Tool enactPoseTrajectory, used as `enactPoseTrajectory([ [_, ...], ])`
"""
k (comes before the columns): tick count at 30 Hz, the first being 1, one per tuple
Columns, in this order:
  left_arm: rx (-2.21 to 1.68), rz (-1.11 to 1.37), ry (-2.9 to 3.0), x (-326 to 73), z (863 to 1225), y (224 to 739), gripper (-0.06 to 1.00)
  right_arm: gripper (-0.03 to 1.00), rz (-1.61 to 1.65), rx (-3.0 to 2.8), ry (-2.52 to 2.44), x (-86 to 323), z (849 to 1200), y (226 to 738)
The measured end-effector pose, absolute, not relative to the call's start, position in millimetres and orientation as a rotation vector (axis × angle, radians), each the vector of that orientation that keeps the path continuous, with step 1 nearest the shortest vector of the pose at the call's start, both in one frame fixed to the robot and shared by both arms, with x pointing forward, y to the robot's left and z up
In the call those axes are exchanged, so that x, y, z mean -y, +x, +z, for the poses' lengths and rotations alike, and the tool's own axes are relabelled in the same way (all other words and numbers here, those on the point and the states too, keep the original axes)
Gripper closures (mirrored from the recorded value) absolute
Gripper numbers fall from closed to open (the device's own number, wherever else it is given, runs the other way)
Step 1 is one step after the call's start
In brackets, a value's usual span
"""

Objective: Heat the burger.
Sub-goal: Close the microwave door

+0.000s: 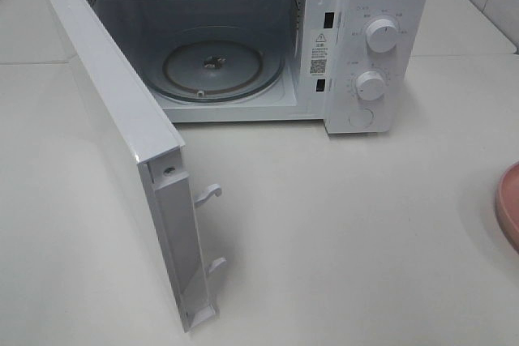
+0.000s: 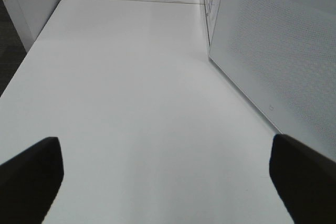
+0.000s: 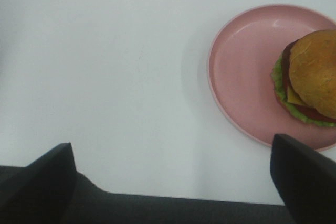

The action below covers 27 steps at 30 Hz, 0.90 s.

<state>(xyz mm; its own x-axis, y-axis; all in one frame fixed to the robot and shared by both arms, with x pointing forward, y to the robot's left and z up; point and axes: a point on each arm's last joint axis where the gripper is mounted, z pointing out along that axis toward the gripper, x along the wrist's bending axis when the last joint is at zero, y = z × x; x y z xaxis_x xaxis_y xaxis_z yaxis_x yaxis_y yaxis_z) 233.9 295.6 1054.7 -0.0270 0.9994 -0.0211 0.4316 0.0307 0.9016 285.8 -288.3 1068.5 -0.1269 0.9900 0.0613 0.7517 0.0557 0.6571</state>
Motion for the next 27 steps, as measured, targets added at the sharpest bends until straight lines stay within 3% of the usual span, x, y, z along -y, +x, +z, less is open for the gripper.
enactPoseTrajectory([
  [9,-1.56,0.96,1.498,-296,1055,234,-0.05,0.01,0.919,-1.807,1.589,295,1054,245],
  [27,-1.56,0.96,1.498,-296,1055,234,-0.05,0.0,0.975,-1.742,1.53,298,1045,228],
])
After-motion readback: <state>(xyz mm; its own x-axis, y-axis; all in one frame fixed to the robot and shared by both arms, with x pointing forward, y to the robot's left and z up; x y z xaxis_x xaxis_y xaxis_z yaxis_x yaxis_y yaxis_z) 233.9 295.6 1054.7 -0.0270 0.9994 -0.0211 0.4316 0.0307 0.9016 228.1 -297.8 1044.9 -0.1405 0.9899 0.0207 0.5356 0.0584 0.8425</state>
